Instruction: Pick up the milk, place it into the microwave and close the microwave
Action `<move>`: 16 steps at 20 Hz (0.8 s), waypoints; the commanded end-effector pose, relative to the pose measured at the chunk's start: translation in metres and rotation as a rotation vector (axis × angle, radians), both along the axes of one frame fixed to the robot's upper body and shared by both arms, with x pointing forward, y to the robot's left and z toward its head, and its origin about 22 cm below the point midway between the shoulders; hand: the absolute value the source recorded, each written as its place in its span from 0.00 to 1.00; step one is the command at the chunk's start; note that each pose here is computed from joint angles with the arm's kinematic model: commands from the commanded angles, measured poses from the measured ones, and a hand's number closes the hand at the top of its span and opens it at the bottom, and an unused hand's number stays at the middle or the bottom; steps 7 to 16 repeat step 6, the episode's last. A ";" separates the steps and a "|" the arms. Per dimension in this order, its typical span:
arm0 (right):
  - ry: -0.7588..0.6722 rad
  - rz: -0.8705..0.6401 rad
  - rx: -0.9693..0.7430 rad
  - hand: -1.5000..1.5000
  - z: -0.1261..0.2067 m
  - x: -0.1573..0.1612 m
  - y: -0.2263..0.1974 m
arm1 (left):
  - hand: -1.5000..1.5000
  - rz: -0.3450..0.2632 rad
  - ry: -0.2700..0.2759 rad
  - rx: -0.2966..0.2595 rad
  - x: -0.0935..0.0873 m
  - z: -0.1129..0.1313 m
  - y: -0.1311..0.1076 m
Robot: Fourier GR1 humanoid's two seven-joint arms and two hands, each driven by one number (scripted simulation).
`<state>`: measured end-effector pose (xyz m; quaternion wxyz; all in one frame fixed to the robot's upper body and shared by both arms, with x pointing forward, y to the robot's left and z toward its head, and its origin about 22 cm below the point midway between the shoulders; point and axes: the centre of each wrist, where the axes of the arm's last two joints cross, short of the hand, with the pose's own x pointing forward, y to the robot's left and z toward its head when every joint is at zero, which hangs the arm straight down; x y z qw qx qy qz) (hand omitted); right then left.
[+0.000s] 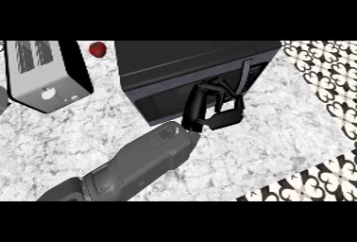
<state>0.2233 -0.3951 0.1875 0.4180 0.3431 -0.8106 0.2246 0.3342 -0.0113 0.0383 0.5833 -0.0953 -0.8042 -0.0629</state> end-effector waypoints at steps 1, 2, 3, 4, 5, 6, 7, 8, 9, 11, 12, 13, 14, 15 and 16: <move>0.006 -0.010 -0.012 0.00 0.004 -0.004 -0.003 | 0.00 0.246 0.172 0.034 0.015 -0.038 0.037; 0.005 -0.005 -0.001 0.00 0.003 -0.005 -0.001 | 0.00 0.244 0.175 0.033 0.013 -0.041 0.037; 0.007 -0.011 -0.015 0.00 0.006 -0.008 -0.004 | 0.00 0.248 0.176 0.031 0.015 -0.037 0.036; 0.005 -0.014 -0.019 0.00 0.009 -0.007 -0.005 | 0.00 0.230 0.157 0.033 0.016 -0.036 0.035; 0.026 -0.007 -0.010 0.00 0.001 -0.010 -0.003 | 0.00 0.240 0.176 0.030 0.015 -0.039 0.037; 0.026 -0.014 -0.015 0.00 0.003 -0.011 -0.005 | 0.00 0.235 0.175 0.030 0.015 -0.038 0.036; 0.026 -0.014 -0.015 0.00 0.003 -0.011 -0.005 | 0.00 0.235 0.175 0.030 0.015 -0.038 0.036; 0.026 -0.014 -0.015 0.00 0.003 -0.011 -0.005 | 0.00 0.235 0.175 0.030 0.015 -0.038 0.036; 0.026 -0.014 -0.015 0.00 0.003 -0.011 -0.005 | 0.00 0.235 0.175 0.030 0.015 -0.038 0.036; 0.026 -0.014 -0.015 0.00 0.003 -0.011 -0.005 | 0.00 0.235 0.175 0.030 0.015 -0.038 0.036; 0.026 -0.014 -0.015 0.00 0.003 -0.011 -0.005 | 0.00 0.235 0.175 0.030 0.015 -0.038 0.036; 0.026 -0.014 -0.015 0.00 0.003 -0.011 -0.005 | 0.00 0.235 0.175 0.030 0.015 -0.038 0.036; 0.026 -0.014 -0.015 0.00 0.003 -0.011 -0.005 | 0.00 0.235 0.175 0.030 0.015 -0.038 0.036; 0.026 -0.014 -0.015 0.00 0.003 -0.011 -0.005 | 0.00 0.235 0.175 0.030 0.015 -0.038 0.036; 0.026 -0.014 -0.015 0.00 0.003 -0.011 -0.005 | 0.00 0.235 0.175 0.030 0.015 -0.038 0.036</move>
